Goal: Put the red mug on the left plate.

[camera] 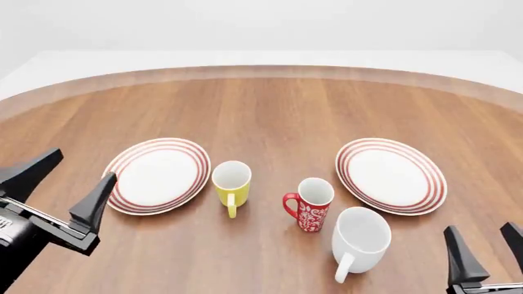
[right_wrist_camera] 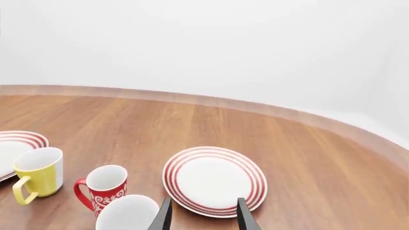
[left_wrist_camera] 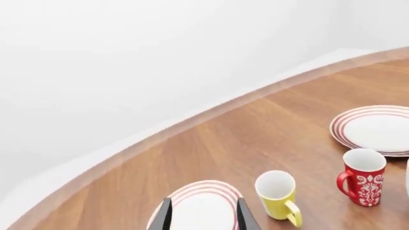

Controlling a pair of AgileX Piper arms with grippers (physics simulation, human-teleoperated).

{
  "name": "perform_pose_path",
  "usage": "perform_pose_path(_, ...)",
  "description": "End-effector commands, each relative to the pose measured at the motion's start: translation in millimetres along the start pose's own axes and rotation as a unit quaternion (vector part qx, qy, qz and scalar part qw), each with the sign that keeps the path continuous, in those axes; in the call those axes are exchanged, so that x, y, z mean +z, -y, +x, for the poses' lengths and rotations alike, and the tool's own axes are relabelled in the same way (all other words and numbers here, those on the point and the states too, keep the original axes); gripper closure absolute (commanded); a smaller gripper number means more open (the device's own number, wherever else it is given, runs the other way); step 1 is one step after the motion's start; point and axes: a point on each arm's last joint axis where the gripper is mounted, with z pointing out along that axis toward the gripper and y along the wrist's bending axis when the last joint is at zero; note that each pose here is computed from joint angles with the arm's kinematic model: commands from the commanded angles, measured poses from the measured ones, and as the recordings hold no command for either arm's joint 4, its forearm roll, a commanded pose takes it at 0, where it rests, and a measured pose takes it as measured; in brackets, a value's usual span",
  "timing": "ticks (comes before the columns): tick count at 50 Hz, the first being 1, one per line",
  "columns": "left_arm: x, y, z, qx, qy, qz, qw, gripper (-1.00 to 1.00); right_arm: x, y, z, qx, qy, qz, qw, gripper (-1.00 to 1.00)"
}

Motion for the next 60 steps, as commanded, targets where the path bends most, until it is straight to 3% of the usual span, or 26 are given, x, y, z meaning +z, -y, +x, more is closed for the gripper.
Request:
perform_pose_path(1,24.4,7.3,-7.0,0.021,0.003,0.035,0.9992,-1.00,0.0,-0.4,-0.3,-0.005,0.003,-0.003,1.0000,-1.00)
perform_pose_path(11,45.5,17.2,-20.3,0.035,0.004,0.076,0.9965,-1.00,0.0,-0.5,-1.1,-0.006,0.004,-0.005,1.0000,-1.00)
perform_pose_path(34,87.6,56.4,-17.9,0.062,-0.008,0.159,0.9853,-1.00,0.0,-1.1,-0.6,-0.008,0.005,-0.010,0.9999,-1.00)
perform_pose_path(51,114.1,99.8,-2.3,0.096,-0.032,0.230,0.9680,-1.00,0.0,-1.5,-0.9,-0.008,0.006,-0.013,0.9999,-1.00)
perform_pose_path(60,123.2,111.8,5.7,0.103,-0.041,0.243,0.9637,-1.00,0.0,-1.6,-1.4,-0.010,0.009,-0.014,0.9998,-1.00)
